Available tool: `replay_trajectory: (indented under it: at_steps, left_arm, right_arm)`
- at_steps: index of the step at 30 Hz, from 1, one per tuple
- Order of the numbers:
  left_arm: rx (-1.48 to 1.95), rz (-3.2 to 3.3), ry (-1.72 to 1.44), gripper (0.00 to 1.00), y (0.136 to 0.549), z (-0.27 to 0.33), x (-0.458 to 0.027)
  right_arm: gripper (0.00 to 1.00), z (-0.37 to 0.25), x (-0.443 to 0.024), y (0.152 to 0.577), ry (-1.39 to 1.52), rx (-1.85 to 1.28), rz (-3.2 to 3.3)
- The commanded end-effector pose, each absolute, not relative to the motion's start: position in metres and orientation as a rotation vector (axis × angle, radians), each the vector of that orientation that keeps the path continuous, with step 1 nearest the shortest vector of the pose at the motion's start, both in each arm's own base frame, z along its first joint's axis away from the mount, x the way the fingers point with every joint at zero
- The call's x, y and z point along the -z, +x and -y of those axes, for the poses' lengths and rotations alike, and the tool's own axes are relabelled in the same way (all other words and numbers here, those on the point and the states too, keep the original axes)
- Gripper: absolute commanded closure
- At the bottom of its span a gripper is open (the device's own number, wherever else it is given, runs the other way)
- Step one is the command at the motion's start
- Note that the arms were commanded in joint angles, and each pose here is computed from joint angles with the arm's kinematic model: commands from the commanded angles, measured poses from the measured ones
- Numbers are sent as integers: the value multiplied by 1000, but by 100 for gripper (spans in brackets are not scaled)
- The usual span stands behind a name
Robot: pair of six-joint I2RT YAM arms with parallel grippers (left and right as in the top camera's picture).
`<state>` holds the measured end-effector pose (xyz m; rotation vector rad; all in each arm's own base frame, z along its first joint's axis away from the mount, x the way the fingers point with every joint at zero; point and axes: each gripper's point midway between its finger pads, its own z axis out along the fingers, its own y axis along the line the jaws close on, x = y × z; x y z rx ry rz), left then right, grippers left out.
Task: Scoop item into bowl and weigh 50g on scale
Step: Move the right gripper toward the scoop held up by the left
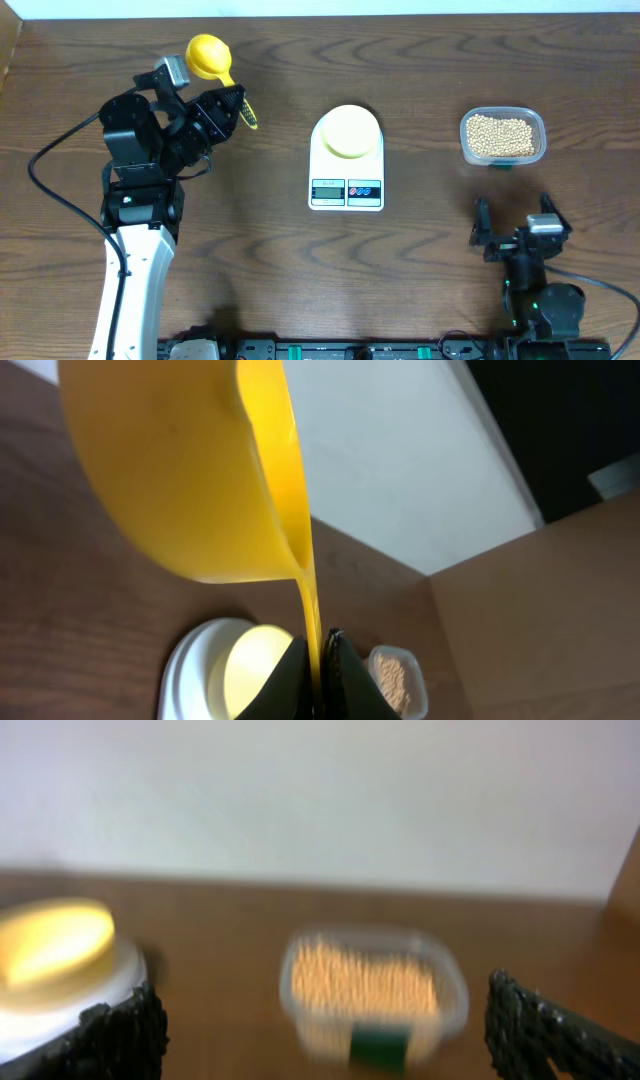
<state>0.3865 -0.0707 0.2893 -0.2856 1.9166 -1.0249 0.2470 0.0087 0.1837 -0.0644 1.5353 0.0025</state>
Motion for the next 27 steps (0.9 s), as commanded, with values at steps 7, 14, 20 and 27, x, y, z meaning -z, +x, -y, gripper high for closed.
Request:
replay_trajectory:
  at_steps: [7,14,20,27]
  left_arm:
    - [1023,-1824,-314,93,393,65,-316]
    - [1033,-1786,-320,93,395,63,-325]
    - [1067,-1720,-371,93,399,60,-340]
    - [1149,-1638,-415,93,400,60,-360]
  right_arm:
    - [1,3,-279,226,37,-14,-1190]
    - [1,26,-348,220,130,73,-1248]
    - [1,21,-373,267,94,49,-1471]
    - [1,-29,-403,343,-120,-216,-1579]
